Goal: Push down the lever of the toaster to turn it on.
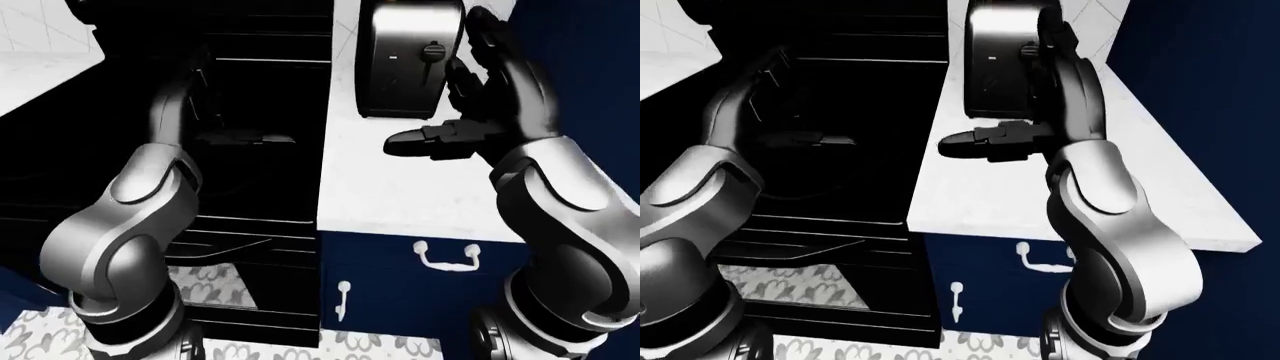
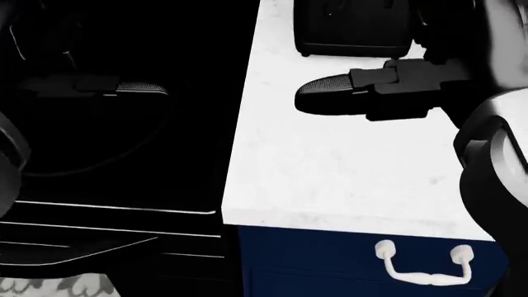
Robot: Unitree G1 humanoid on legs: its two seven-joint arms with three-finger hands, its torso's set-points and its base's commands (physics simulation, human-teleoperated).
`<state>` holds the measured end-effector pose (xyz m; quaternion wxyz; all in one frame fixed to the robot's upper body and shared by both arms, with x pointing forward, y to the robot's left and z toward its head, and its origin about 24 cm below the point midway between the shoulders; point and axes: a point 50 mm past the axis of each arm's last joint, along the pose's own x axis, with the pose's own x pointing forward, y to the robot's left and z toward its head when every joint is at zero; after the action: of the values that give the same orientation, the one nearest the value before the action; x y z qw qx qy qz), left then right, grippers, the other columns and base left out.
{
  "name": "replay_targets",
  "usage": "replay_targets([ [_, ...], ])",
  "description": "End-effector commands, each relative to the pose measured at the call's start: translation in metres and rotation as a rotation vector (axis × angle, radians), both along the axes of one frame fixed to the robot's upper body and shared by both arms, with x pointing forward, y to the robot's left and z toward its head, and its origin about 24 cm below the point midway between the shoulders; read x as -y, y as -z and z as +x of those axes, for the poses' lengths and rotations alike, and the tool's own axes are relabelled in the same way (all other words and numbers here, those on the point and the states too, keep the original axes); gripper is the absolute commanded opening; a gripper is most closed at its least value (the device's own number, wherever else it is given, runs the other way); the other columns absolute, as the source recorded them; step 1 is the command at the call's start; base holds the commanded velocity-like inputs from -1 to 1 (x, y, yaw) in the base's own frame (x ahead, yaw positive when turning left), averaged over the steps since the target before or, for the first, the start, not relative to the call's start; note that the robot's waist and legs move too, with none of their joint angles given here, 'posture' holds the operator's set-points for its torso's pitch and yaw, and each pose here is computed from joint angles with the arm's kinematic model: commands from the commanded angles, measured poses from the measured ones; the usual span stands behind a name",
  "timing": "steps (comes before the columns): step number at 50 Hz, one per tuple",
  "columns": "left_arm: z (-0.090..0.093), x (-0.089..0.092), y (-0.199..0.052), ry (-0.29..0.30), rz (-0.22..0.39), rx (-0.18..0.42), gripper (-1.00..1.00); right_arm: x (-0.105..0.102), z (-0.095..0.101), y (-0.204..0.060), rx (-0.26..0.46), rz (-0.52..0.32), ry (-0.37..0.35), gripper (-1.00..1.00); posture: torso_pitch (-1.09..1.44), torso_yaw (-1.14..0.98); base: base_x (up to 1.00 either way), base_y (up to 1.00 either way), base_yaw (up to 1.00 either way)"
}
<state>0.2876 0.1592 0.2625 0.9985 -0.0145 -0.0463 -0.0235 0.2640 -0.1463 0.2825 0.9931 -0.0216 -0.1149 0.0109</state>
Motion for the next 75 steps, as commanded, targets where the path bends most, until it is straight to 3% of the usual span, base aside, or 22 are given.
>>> replay_targets([
  [1,-0.01,-0.001,-0.025,-0.007,-0.007,0.14,1.0,0.0,-0.009,-0.018,0.12,0.006,0.0,1.0,0.0,0.0,0.21,-0.09,0.0],
  [25,-0.01,-0.002,-0.026,-0.007,-0.011,0.142,1.0,0.002,-0.01,-0.022,0.124,-0.009,0.036,1.0,0.0,0.0,0.04,0.0,-0.31],
  [43,-0.008,-0.003,-0.028,-0.017,-0.047,0.144,1.0,-0.002,-0.01,-0.02,0.119,-0.024,0.017,1.0,0.0,0.0,0.0,0.0,0.0],
  [75,-0.004,-0.002,-0.025,-0.015,-0.055,0.14,1.0,-0.002,-0.005,-0.015,0.107,-0.023,0.011,1.0,-0.19,0.0,0.0,0.0,0.0],
])
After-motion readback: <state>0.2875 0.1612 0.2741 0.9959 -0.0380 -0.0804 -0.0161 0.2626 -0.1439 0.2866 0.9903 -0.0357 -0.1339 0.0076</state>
